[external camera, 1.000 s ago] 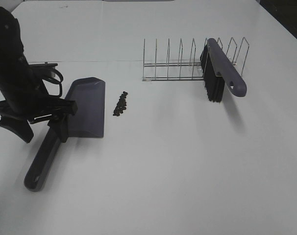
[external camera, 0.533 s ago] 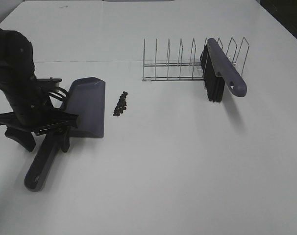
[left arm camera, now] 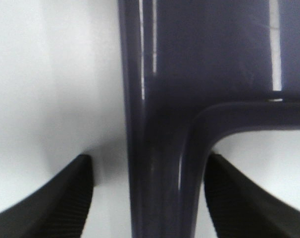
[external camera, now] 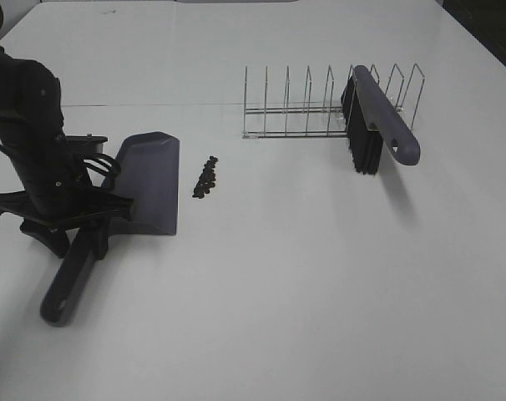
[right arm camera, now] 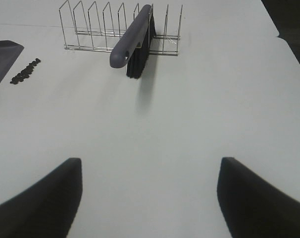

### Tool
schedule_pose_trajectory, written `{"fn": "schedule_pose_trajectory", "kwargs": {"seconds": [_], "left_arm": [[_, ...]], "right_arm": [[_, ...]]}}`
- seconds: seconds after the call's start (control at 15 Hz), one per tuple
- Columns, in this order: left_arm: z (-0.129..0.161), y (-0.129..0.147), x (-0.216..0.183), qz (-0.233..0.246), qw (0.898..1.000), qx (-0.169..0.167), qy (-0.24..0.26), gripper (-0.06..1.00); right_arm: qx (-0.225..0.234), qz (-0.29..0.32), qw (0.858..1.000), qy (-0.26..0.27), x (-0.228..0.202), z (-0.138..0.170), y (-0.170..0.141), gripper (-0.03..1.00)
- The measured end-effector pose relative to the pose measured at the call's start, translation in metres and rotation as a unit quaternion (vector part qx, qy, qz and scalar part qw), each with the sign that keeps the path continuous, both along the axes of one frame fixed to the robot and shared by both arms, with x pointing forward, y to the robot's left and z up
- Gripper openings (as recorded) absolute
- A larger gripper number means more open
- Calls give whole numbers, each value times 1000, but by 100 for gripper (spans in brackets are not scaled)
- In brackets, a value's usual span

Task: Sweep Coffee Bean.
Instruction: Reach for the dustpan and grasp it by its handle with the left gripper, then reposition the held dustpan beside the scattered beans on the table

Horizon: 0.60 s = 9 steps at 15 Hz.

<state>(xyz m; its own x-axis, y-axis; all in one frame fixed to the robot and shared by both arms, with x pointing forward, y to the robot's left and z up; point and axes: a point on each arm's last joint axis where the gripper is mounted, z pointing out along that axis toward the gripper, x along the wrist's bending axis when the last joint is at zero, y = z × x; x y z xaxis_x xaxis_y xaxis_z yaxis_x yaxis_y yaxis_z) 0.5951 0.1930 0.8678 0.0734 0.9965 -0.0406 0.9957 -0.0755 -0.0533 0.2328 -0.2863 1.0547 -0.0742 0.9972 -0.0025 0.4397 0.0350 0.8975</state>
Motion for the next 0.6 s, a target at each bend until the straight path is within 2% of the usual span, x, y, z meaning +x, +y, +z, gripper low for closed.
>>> {"fn": "schedule_pose_trajectory", "kwargs": {"seconds": [0.07,0.4,0.53,0.6], "left_arm": [[0,0,0,0,1000,0,0,34],[2,0,0,15,1000,2,-1,35],[14,1,-2,21,1000,0,-7,35],[29,1,-3,22,1000,-4,-21,35]], "right_arm": [[0,0,1000,0,0,0,0,67],[0,0,1000,0,0,0,0,67],[0,0,1000,0,0,0,0,67],[0,0,1000,0,0,0,0,67]]}}
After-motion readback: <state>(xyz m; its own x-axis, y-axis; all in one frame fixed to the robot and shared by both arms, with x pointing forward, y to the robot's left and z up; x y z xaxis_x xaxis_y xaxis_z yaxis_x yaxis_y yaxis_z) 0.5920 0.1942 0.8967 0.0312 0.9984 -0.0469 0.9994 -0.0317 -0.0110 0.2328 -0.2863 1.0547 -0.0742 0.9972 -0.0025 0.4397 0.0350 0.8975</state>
